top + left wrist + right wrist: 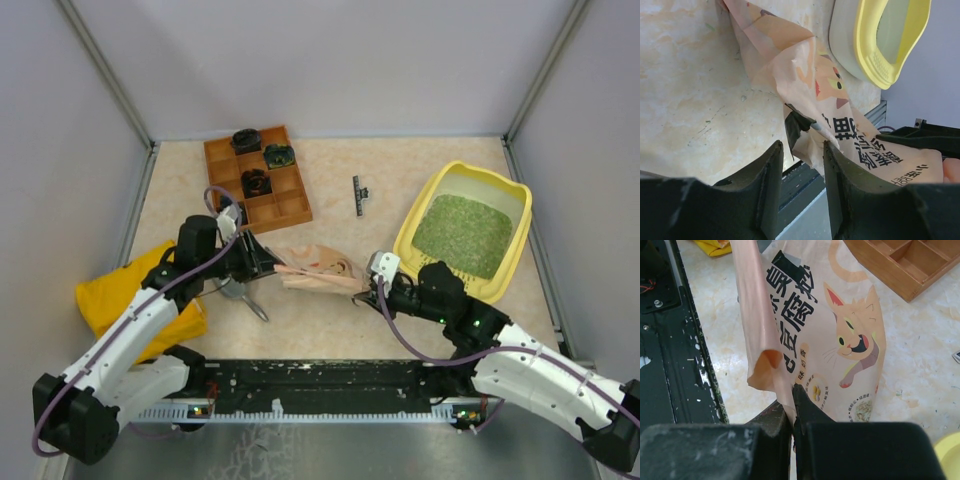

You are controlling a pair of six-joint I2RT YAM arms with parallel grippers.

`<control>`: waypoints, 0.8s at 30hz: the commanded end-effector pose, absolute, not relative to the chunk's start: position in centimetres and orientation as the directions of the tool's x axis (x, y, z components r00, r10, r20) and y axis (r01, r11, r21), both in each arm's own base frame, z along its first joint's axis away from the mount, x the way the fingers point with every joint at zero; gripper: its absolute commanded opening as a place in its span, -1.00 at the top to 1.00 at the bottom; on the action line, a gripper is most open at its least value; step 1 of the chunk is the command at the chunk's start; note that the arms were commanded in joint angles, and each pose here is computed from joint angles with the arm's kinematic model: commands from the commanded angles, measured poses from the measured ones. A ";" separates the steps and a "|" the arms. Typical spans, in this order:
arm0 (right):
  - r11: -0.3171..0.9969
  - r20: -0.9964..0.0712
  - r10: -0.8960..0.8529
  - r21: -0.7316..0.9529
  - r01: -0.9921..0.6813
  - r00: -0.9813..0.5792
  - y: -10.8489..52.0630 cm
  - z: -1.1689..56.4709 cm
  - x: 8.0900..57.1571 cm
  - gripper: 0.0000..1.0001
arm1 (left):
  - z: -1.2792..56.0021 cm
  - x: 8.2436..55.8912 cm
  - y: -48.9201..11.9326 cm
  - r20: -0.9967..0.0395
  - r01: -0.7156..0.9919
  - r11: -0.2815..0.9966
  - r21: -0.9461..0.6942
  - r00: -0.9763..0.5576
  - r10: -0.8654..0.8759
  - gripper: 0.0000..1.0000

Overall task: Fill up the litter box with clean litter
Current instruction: Open the cat litter bag at the center of the board.

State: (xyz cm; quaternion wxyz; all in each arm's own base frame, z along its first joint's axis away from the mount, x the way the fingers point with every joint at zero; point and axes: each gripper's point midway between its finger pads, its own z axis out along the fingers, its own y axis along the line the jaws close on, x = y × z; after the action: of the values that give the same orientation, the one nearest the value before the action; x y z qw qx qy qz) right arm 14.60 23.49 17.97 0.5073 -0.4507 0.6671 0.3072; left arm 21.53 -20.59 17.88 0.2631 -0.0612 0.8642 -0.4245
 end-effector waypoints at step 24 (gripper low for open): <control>0.515 -0.972 0.012 0.206 -0.832 -0.233 24.1 26.7 15.2 0.00 | 17.1 27.3 -22.1 -0.542 0.252 0.668 -0.700 -0.797 -0.267 1.00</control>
State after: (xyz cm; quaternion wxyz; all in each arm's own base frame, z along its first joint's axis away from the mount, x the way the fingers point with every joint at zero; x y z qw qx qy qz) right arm 14.07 23.97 20.03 0.4881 -0.3929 0.6964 0.3499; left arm 24.36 -21.14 14.10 0.2562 -0.0471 0.8827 -0.3911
